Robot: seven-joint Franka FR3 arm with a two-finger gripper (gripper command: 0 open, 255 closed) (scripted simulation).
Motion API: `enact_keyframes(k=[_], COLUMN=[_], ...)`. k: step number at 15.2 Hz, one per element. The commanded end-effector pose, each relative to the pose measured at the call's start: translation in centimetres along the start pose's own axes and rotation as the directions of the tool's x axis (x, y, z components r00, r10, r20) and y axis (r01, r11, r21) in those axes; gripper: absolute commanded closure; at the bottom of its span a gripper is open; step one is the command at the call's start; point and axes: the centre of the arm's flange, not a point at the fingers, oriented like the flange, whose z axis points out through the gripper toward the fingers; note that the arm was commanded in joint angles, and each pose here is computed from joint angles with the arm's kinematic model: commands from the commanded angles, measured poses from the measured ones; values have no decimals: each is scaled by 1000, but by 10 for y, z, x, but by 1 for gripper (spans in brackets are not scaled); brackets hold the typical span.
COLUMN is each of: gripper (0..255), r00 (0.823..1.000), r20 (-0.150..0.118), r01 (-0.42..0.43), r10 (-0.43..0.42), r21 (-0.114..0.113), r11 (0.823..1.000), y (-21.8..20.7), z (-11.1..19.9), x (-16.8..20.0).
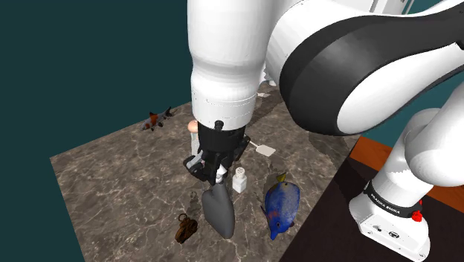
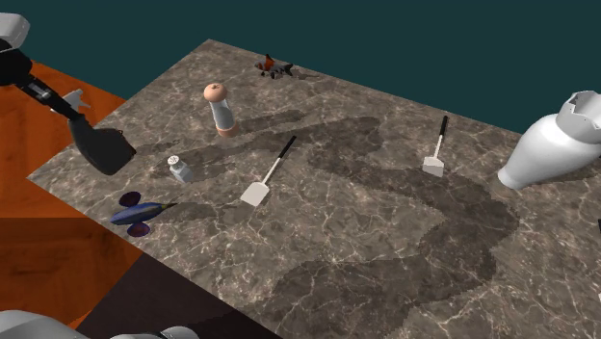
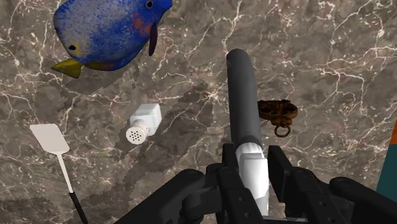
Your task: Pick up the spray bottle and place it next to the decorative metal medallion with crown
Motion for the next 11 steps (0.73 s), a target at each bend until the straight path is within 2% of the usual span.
enact_keyframes(k=[1, 7, 11], gripper=[255, 255, 255], r00=[1000, 1000, 1000], r20=[0, 0, 0], r01=[0, 0, 0], r10=[0, 0, 0], r21=[1, 1, 1], r11=[1000, 1000, 1000], y=[-1, -1, -1], z=[10, 40, 40], x=[-2, -6, -6])
